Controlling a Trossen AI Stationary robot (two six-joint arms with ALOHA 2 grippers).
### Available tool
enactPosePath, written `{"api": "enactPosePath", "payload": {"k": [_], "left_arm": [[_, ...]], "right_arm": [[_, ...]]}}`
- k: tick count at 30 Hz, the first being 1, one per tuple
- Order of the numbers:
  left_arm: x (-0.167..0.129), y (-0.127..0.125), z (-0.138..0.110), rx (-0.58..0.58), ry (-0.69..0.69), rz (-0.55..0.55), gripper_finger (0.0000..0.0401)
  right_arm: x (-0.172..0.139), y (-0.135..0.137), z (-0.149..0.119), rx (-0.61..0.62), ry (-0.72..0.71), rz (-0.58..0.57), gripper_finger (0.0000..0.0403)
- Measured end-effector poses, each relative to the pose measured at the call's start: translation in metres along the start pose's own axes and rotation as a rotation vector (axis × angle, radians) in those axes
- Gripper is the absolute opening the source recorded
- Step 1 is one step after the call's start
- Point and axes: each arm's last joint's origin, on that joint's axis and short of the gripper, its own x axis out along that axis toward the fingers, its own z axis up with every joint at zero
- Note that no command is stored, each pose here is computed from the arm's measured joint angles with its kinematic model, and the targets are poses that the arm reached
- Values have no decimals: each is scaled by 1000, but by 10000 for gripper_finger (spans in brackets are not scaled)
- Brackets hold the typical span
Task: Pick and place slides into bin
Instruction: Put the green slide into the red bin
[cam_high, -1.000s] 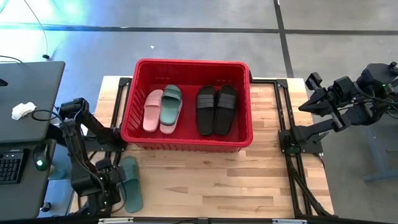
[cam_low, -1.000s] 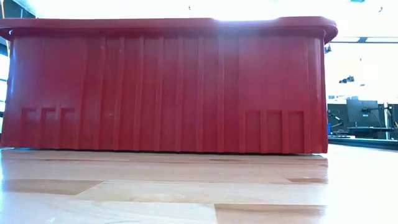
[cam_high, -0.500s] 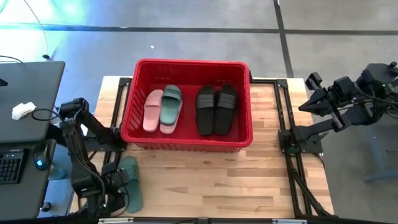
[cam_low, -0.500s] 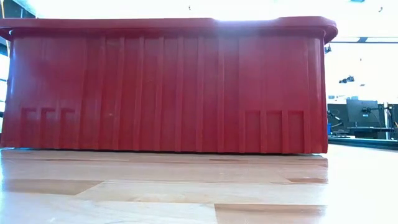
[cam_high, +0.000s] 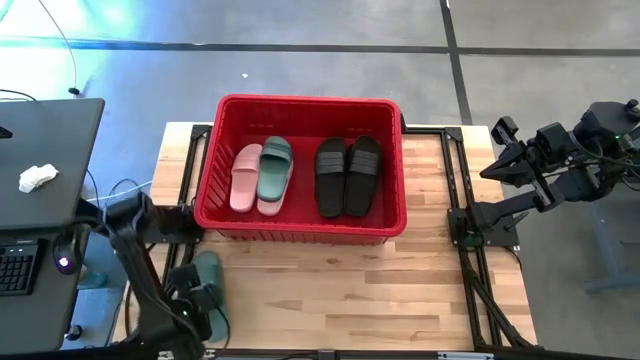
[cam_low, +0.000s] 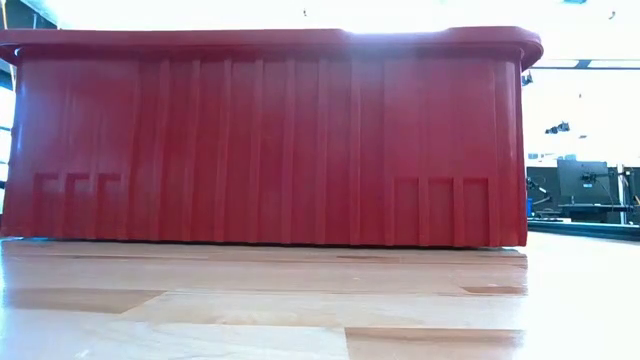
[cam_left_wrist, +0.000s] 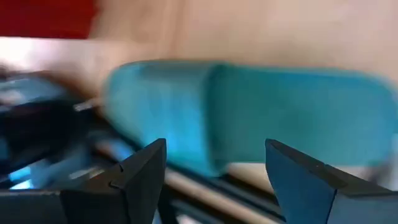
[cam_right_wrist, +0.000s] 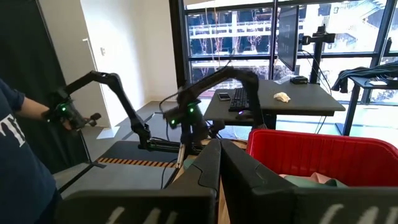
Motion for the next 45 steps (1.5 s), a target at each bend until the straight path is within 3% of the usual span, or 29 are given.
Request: {"api": "enactPosePath", "payload": {"k": [2,6,9,11,27,35,45], "left_arm": [[4,-7,2,13,23,121,255],[15,-21,5,33,-18,128,255],[25,-29,4,36,25,161,255],[29,-27,2,20,64,225,255],[72,-15,-5,-32,117,400,255],[87,-6,-7,-16,68,470,255],[107,-3,-7,64,-7,453,255]], "right_arm": [[0,0,0,0,0,0,0],[0,0,0,0,0,0,0],[0,0,0,0,0,0,0],[0,0,0,0,-1,0,0],[0,0,0,0,0,0,0],[0,0,0,0,0,0,0],[0,0,0,0,0,0,0]]}}
